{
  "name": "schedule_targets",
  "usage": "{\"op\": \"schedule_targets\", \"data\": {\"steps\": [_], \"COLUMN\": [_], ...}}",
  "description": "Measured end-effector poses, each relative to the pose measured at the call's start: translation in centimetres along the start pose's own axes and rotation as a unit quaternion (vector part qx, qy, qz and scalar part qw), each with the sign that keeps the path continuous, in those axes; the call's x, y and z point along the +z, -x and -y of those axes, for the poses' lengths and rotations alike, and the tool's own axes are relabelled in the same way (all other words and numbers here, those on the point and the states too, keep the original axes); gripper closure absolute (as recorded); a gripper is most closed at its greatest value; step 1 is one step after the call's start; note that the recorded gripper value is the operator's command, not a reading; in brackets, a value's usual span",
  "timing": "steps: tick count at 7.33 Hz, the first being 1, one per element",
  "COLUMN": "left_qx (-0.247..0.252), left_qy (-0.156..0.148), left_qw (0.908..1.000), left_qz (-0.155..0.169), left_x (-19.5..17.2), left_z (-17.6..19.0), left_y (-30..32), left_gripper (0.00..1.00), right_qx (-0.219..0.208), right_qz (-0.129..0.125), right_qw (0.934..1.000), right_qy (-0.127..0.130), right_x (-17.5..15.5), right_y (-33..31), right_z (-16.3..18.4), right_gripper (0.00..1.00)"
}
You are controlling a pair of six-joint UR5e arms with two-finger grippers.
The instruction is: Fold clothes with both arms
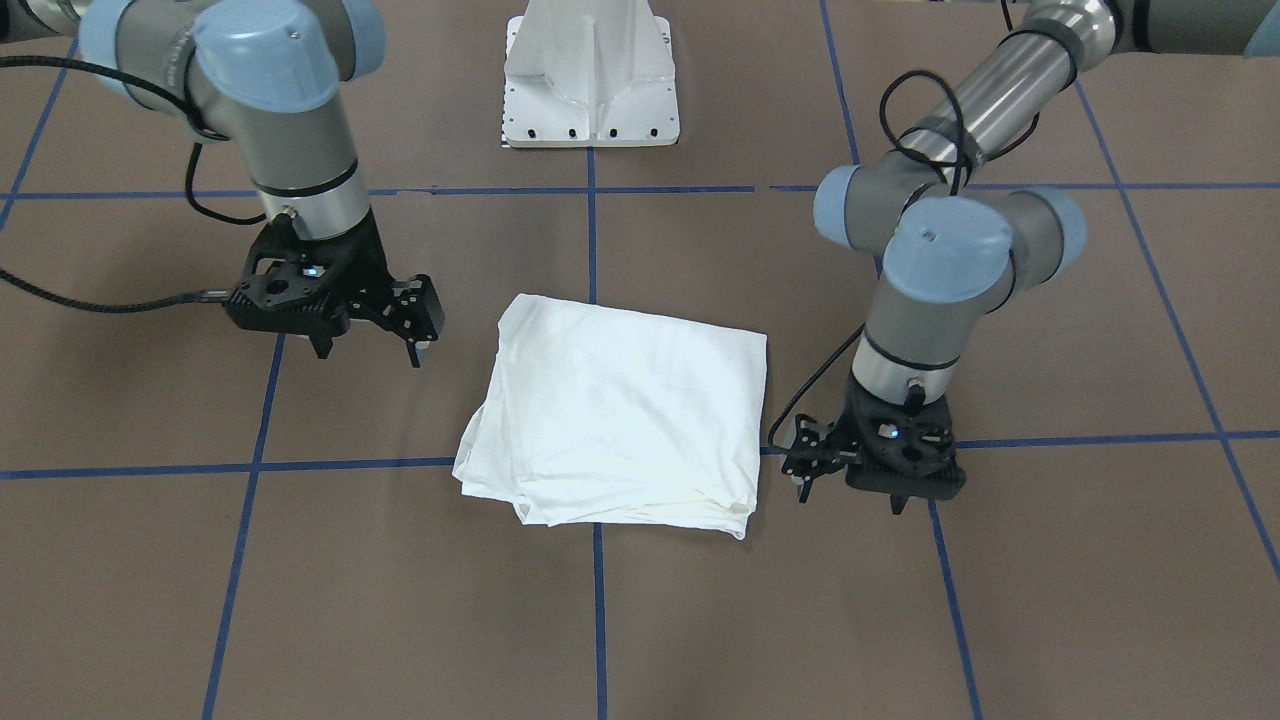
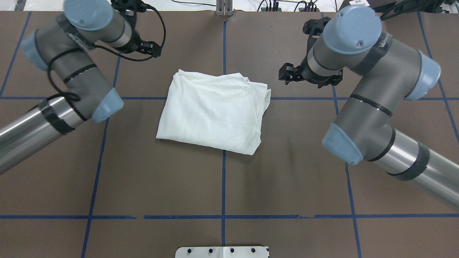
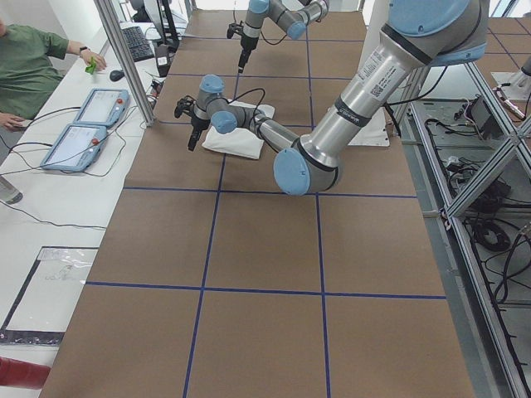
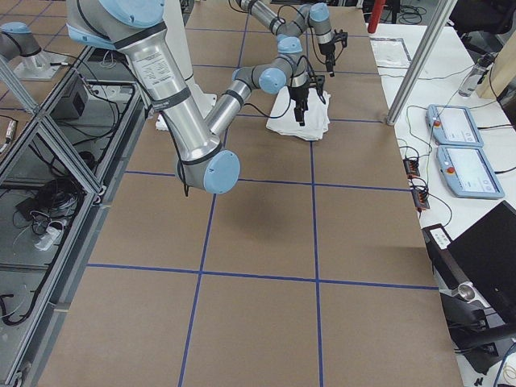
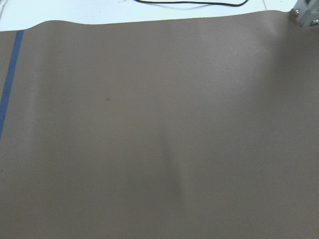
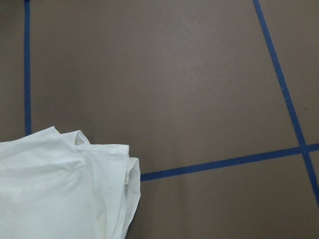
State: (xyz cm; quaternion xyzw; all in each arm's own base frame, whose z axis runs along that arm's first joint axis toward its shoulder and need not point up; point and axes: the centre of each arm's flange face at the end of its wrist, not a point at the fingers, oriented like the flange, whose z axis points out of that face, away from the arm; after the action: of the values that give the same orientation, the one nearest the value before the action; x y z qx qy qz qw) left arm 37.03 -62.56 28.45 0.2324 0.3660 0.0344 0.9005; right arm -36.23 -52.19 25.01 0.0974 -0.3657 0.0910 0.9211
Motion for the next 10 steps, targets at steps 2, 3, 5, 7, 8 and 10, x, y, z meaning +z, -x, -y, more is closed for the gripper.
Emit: {"op": "schedule_targets", "data": {"steps": [2,3,5,7,8,10], "left_qx": [0.066,0.098,0.123,0.069,0.037,-0.011], "left_qy": [0.019,0.032,0.066,0.102,0.113,0.119], "left_qw": [0.9976,0.9946,0.9903,0.9923,0.9928,0.9924], "left_qz": [-0.004,-0.002,0.000,0.006,0.015,0.028], "left_x": [-8.5,-11.4,-14.8,-15.8,-16.2,-17.3], "left_z": [-3.2,-4.6,-9.1,-15.9,-18.3,-21.2], "left_y": [7.3,12.9,26.9,37.1,40.5,44.8], "left_gripper": [0.00,0.00,0.00,0.00,0.00,0.00], "right_qx": [-0.061,-0.092,-0.146,-0.153,-0.135,-0.095], "right_qz": [0.000,0.001,-0.005,-0.024,-0.030,-0.027], "right_qw": [0.9974,0.9942,0.9857,0.9809,0.9818,0.9856], "right_qy": [0.038,0.055,0.083,0.118,0.130,0.137], "right_x": [-0.9,-1.7,-3.5,-3.1,-2.8,-3.2], "right_y": [-9.9,-17.1,-31.8,-44.7,-49.6,-55.0], "right_z": [4.5,6.7,8.4,4.4,1.6,-2.3], "right_gripper": [0.00,0.00,0.00,0.00,0.00,0.00]}}
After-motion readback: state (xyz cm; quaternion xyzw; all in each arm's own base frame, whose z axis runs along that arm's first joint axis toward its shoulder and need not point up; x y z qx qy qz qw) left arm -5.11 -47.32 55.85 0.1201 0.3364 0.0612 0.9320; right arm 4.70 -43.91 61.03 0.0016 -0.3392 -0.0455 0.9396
